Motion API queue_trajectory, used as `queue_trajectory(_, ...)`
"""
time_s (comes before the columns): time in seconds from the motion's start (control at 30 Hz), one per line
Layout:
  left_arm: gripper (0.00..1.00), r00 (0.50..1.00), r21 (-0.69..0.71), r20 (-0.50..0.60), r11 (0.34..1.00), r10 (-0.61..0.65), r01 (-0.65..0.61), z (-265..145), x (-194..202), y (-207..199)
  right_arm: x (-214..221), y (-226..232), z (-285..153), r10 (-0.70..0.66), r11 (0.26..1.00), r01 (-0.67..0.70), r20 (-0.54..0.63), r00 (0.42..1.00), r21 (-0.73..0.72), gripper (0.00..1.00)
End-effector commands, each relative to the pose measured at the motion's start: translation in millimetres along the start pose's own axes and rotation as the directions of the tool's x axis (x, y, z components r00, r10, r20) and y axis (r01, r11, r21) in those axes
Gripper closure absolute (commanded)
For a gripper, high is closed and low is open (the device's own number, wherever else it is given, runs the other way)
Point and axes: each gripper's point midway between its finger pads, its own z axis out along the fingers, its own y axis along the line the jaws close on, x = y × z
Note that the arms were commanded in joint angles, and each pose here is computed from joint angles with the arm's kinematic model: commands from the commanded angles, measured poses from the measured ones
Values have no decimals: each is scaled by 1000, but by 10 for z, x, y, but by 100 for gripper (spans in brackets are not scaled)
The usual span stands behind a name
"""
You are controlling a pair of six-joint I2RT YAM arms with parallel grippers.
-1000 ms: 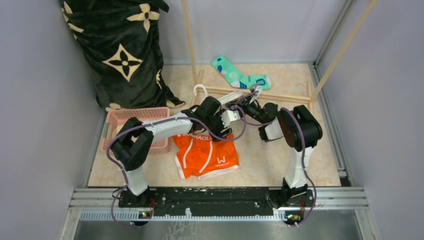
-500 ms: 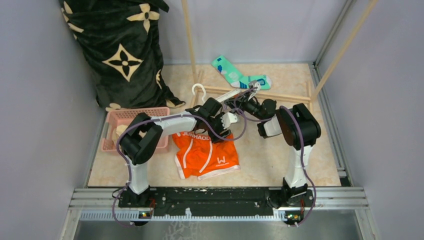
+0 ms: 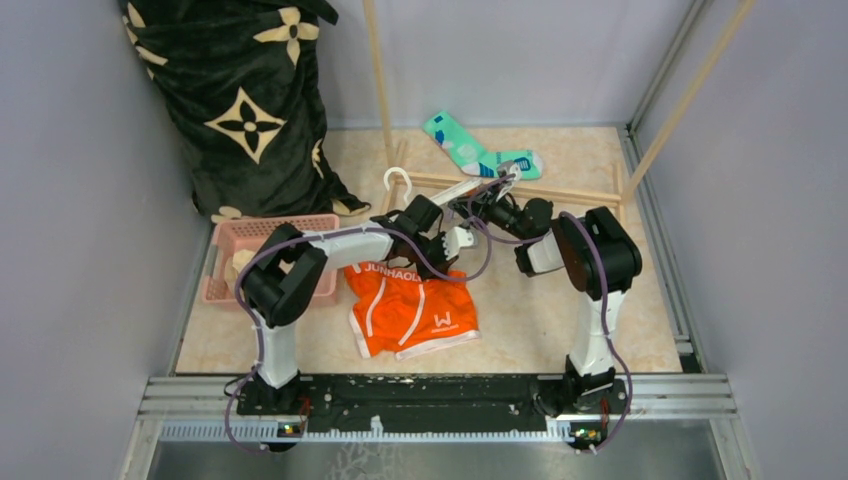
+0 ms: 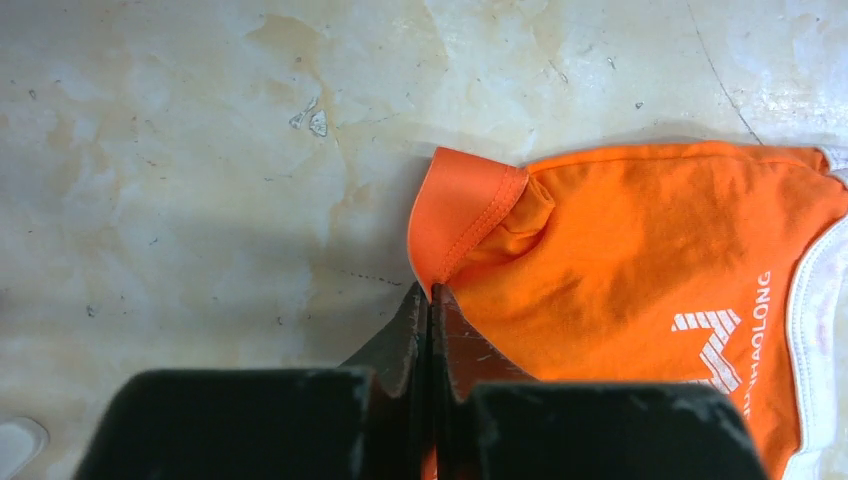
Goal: Clip the underwear to the hanger
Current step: Adjust the underwear at the center of the board.
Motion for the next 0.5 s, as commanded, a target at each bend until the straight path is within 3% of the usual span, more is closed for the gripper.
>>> queue_trajectory(0.0,100,998,24,-39,999,-47,48,-24,138,-119,-252,89,51,-81,995,86,83,993,-52,100)
queue_trajectory(0.17,100,999,-168,53,986,8,1,-254,-179,137,-248,96,40,-81,995,85,82,993,-51,100)
queue_trajectory(0.27,100,987,-400,97,913,126,-77,-471,-340,293,-258,104,31,-86,995,90,81,993,-50,100)
queue_trajectory(0.37,100,953,-651,73,737,295,-179,-727,-430,366,-264,109,30,-87,995,91,80,993,-51,100)
queue_trajectory(0.47,100,893,-827,0,502,449,-252,-989,-525,317,-261,115,29,-86,995,91,78,993,-52,100)
